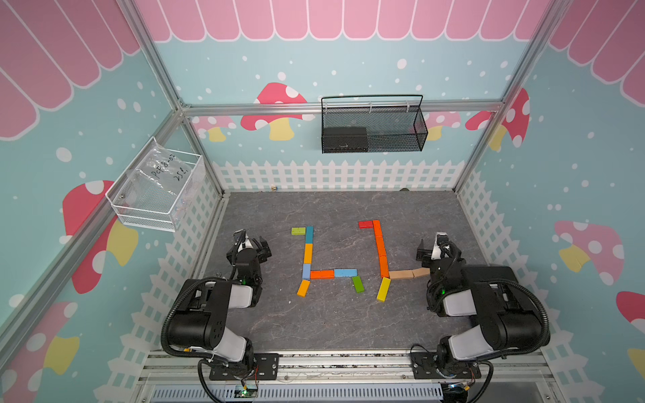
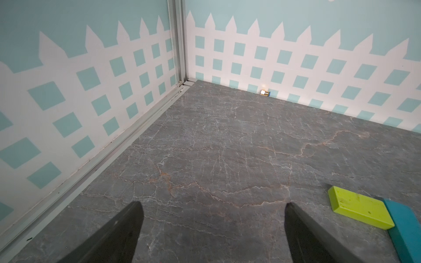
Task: Assemble a giraffe with building blocks
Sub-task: Reset both arms
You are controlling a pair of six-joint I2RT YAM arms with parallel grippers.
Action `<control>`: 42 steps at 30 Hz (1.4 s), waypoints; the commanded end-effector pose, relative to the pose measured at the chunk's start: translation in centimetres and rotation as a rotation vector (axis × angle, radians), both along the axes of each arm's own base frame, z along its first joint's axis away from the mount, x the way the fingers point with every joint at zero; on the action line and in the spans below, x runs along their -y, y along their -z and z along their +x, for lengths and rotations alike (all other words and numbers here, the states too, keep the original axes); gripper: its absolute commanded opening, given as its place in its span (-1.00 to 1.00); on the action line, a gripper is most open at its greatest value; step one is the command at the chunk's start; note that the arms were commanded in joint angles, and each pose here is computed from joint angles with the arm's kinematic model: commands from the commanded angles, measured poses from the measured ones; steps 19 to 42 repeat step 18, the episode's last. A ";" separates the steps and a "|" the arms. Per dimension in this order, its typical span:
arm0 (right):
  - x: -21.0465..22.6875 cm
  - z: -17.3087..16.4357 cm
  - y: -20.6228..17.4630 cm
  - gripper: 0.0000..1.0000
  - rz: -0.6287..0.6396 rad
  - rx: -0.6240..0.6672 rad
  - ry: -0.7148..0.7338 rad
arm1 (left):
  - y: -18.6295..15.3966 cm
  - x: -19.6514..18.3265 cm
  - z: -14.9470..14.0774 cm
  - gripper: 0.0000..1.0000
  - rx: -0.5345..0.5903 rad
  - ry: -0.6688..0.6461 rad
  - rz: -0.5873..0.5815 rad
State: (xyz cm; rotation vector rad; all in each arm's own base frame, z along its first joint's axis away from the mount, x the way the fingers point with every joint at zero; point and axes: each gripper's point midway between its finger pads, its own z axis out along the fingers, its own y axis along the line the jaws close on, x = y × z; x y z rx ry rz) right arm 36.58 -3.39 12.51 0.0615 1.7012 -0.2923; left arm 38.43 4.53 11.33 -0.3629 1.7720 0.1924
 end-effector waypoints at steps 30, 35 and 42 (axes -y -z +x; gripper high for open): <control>-0.2 -0.1 -1.2 0.99 -0.004 0.062 -0.021 | -0.8 1.0 0.7 0.98 0.008 0.035 0.053; -0.2 -0.1 -1.2 0.99 -0.004 0.062 -0.021 | -0.8 1.0 0.7 0.98 0.008 0.035 0.053; -0.2 -0.1 -1.2 0.99 -0.004 0.062 -0.021 | -0.8 1.0 0.7 0.98 0.008 0.035 0.053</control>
